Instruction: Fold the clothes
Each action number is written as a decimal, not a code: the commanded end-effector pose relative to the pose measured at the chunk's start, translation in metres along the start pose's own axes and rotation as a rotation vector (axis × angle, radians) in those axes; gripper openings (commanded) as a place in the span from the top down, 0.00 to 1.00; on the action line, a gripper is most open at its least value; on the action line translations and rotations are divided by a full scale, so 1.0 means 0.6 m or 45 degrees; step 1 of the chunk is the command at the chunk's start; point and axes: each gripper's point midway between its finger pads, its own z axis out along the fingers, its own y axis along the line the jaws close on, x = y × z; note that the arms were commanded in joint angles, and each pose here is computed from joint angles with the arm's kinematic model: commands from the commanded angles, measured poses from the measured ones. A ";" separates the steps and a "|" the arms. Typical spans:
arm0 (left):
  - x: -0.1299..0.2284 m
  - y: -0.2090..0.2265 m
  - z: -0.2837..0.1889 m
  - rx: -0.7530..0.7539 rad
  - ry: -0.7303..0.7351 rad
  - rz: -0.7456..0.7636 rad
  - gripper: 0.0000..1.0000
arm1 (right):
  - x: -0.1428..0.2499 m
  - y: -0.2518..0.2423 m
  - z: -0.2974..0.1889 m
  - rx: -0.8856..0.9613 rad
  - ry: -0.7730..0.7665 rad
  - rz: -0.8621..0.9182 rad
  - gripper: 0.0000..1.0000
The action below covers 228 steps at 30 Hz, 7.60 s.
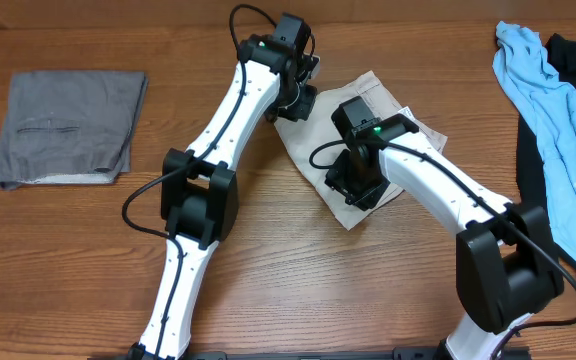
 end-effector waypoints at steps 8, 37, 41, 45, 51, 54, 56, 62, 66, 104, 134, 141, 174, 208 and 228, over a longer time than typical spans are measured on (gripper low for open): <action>0.005 -0.004 0.016 0.021 0.020 0.014 0.93 | -0.006 -0.033 0.059 0.146 0.061 0.077 0.47; -0.011 0.021 0.021 -0.001 -0.010 0.002 0.96 | -0.016 -0.104 0.062 0.401 0.005 0.085 0.96; -0.039 0.032 -0.066 -0.008 -0.120 -0.014 0.91 | -0.017 -0.104 0.063 0.400 0.004 0.084 0.96; -0.012 0.035 -0.102 0.042 -0.059 -0.031 0.84 | -0.017 -0.103 0.063 0.398 0.003 0.084 0.95; 0.058 0.017 -0.106 0.241 0.150 -0.004 0.65 | -0.019 -0.100 0.064 0.389 -0.002 0.084 0.94; 0.067 0.009 -0.101 0.300 0.172 0.034 0.60 | -0.019 -0.100 0.064 0.388 -0.002 0.084 0.93; 0.072 0.010 -0.093 0.302 0.188 0.060 0.57 | -0.019 -0.100 0.064 0.388 -0.001 0.084 0.93; 0.097 -0.004 -0.058 0.316 0.258 0.088 0.51 | -0.018 -0.100 0.064 0.387 0.001 0.084 0.92; 0.114 -0.007 -0.034 0.319 0.303 0.066 0.48 | -0.018 -0.100 0.064 0.387 0.002 0.084 0.92; 0.105 0.049 0.059 0.070 0.222 -0.075 0.94 | -0.012 -0.143 0.047 0.543 -0.004 0.068 0.94; -0.008 -0.084 -0.165 0.349 -0.043 -0.071 0.96 | -0.252 -0.152 -0.268 0.056 -0.244 0.089 0.00; 0.014 -0.163 -0.146 0.337 0.025 -0.060 0.96 | -0.304 -0.244 -0.285 0.055 -0.267 0.301 0.00; 0.263 -0.294 0.109 -0.062 0.451 -0.080 0.96 | -0.322 -0.289 -0.293 0.054 -0.277 0.399 0.00; -0.068 0.032 -0.104 0.092 -0.214 -0.614 0.92 | -0.322 -0.289 -0.293 0.054 -0.277 0.399 0.00; -0.101 -0.184 0.071 0.007 -0.557 -0.379 0.95 | -0.322 -0.289 -0.293 0.054 -0.277 0.399 0.00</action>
